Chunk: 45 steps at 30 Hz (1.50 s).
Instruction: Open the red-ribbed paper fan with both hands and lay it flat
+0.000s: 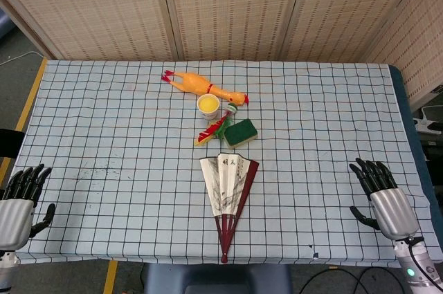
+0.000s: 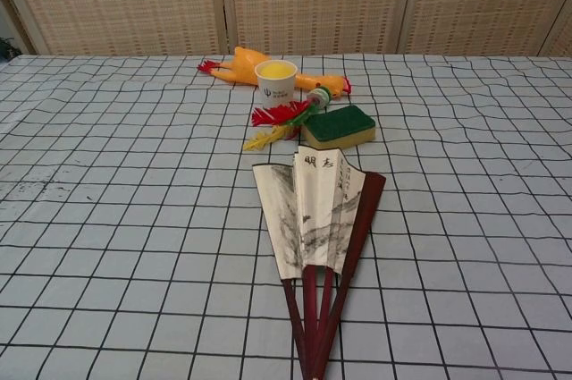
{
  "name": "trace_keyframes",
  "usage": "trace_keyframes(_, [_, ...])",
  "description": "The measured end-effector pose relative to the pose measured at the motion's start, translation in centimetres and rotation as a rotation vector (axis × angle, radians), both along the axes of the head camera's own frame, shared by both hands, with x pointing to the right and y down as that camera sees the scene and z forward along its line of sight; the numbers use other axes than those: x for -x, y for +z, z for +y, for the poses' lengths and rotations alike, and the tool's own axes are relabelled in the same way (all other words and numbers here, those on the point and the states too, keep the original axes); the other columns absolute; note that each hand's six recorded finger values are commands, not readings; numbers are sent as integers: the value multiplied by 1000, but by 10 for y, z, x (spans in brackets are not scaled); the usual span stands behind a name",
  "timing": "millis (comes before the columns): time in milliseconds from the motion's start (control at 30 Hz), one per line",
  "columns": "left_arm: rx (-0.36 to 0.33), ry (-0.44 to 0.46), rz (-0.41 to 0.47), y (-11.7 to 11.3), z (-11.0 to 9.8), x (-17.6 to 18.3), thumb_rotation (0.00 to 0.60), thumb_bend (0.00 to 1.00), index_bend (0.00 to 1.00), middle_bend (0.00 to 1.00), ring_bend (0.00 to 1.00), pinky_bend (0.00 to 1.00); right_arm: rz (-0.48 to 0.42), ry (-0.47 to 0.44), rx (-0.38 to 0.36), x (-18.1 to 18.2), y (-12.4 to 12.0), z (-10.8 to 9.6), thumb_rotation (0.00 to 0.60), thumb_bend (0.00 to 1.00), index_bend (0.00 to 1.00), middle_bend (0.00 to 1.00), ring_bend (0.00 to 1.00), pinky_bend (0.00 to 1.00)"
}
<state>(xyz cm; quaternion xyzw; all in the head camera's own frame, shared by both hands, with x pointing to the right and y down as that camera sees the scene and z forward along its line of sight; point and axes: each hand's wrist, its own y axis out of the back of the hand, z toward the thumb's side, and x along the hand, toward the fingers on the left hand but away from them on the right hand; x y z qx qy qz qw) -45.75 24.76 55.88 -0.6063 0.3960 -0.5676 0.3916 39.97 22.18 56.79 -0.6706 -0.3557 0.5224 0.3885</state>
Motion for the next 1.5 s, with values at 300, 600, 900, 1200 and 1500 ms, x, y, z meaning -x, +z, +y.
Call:
trace_keyframes(300, [-4,9,28,2,-3,-7,600,453,0,0,0,73,-102,-163,-23,46,17,-6,600,176,163,0,0,0])
trace_keyframes(600, [0,-14,17,4,-5,0,600,453,0,0,0,73,-93,-425,-16,130,65,-22,600,176,360,0,0,0])
trace_keyframes(900, [6,-31,1,7,-6,2,600,452,0,0,0,74,-66,-510,-12,175,114,-21,600,176,379,0,0,0])
trace_keyframes(1200, [30,-21,2,10,-5,-1,600,453,0,0,0,74,-48,-556,6,208,148,-21,600,176,382,0,0,0])
trace_keyframes(1500, [43,-32,13,10,-7,2,600,452,0,0,0,73,-64,-544,75,223,165,-20,600,176,396,0,0,0])
